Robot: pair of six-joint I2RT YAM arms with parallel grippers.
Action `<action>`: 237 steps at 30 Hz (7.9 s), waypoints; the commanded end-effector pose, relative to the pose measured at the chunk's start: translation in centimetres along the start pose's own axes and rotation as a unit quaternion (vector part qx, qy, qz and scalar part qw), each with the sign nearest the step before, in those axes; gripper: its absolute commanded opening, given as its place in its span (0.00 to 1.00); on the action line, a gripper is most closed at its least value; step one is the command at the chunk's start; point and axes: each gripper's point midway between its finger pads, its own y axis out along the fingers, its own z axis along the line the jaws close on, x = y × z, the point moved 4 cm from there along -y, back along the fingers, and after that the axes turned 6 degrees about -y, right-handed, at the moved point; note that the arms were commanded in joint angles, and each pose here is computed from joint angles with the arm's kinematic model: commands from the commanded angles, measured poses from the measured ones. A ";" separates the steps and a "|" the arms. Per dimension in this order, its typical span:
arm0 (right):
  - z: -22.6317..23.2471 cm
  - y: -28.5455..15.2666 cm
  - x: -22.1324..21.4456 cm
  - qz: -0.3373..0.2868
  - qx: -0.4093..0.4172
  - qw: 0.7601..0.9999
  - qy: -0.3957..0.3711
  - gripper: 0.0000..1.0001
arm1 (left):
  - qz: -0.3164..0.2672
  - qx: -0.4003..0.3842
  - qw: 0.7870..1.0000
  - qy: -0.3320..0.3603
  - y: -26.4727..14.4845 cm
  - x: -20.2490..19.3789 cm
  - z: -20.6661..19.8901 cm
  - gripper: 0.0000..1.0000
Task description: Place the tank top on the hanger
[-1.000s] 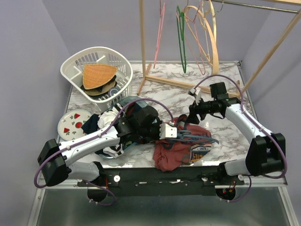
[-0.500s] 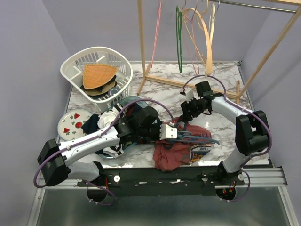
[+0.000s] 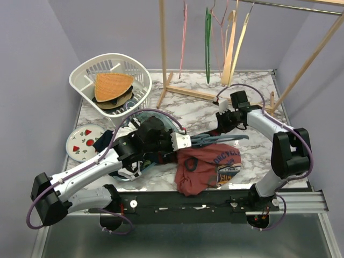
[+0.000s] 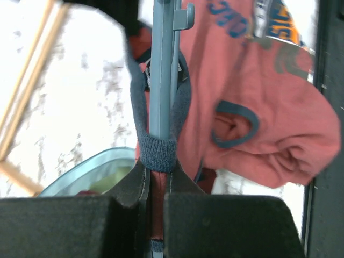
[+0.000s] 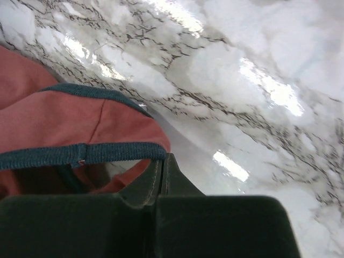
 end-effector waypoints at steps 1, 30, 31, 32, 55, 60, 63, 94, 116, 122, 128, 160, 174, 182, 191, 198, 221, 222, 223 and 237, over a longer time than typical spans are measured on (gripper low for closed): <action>-0.2 -3.5 0.7 -0.052 0.020 0.998 0.018 0.00 | -0.061 0.064 0.996 -0.024 -1.4 1.8 2.7 0.00; -1.4 -14.6 0.1 -0.205 0.015 0.977 0.063 0.01 | -0.031 0.114 0.991 -0.062 -0.8 -0.1 5.3 0.00; -1.5 -14.5 0.1 -0.204 0.017 0.977 0.064 0.01 | -0.033 0.113 0.991 -0.063 -0.9 -0.1 5.3 0.00; -1.4 -14.3 0.0 -0.202 0.025 0.977 0.066 0.01 | -0.040 0.115 0.991 -0.060 -1.1 0.1 5.3 0.00; -2.4 -16.1 -0.1 -0.224 -0.004 0.971 0.077 0.01 | -0.045 0.145 0.986 -0.068 -1.8 -0.5 6.3 0.00; -2.6 -17.1 0.2 -0.234 -0.025 0.969 0.072 0.00 | -0.032 0.145 0.986 -0.072 -1.3 -1.0 6.4 0.00; -3.0 -17.5 0.3 -0.237 -0.041 0.968 0.070 0.00 | -0.029 0.146 0.986 -0.073 -1.2 -1.1 6.5 0.00; 9.1 -24.3 8.3 -0.264 0.010 0.944 -0.196 0.02 | -0.023 0.082 0.992 -0.095 -0.1 2.3 5.7 0.00; 11.8 -26.6 2.2 -0.159 0.012 0.913 -0.376 0.91 | -0.033 -0.029 0.998 -0.053 -2.9 7.9 3.0 0.00; 11.7 -25.5 1.3 -0.137 0.039 0.913 -0.382 0.88 | -0.022 -0.040 0.999 -0.027 -2.7 9.1 2.3 0.00; 13.0 -24.7 0.3 -0.133 0.101 0.908 -0.384 0.70 | -0.015 -0.019 1.000 -0.016 -2.7 9.4 3.1 0.00; 6.1 -25.0 -2.3 -0.191 -0.091 0.969 -0.124 0.00 | -0.135 0.248 0.959 -0.036 -8.9 9.9 8.6 0.97; -3.9 -34.6 -1.6 -0.227 -0.367 0.902 -0.036 0.01 | -0.115 0.238 0.962 -0.070 -6.9 3.5 6.6 0.98; -9.2 -42.1 1.6 -0.228 -0.490 0.841 -0.004 0.01 | -0.119 0.222 0.965 -0.075 -6.6 2.5 5.7 0.98; -12.1 -48.3 5.3 -0.256 -0.558 0.789 -0.004 0.01 | -0.130 0.212 0.965 -0.078 -6.6 2.8 5.5 0.98; -15.0 -49.4 8.3 -0.274 -0.570 0.774 -0.002 0.01 | -0.128 0.204 0.967 -0.083 -6.1 2.6 5.4 0.98; -19.6 -42.0 8.3 -0.265 -0.476 0.838 0.031 0.00 | -0.136 0.191 0.968 -0.083 -6.2 2.9 5.0 0.98; -19.7 -41.8 8.2 -0.264 -0.476 0.838 0.034 0.00 | -0.138 0.192 0.968 -0.083 -6.3 2.9 5.0 0.98; -20.0 -41.7 8.1 -0.262 -0.477 0.838 0.037 0.00 | -0.139 0.191 0.968 -0.083 -6.3 3.0 4.9 0.98; -21.4 -39.3 6.0 -0.207 -0.462 0.860 0.061 0.01 | -0.152 0.177 0.969 -0.085 -6.6 3.4 4.5 0.98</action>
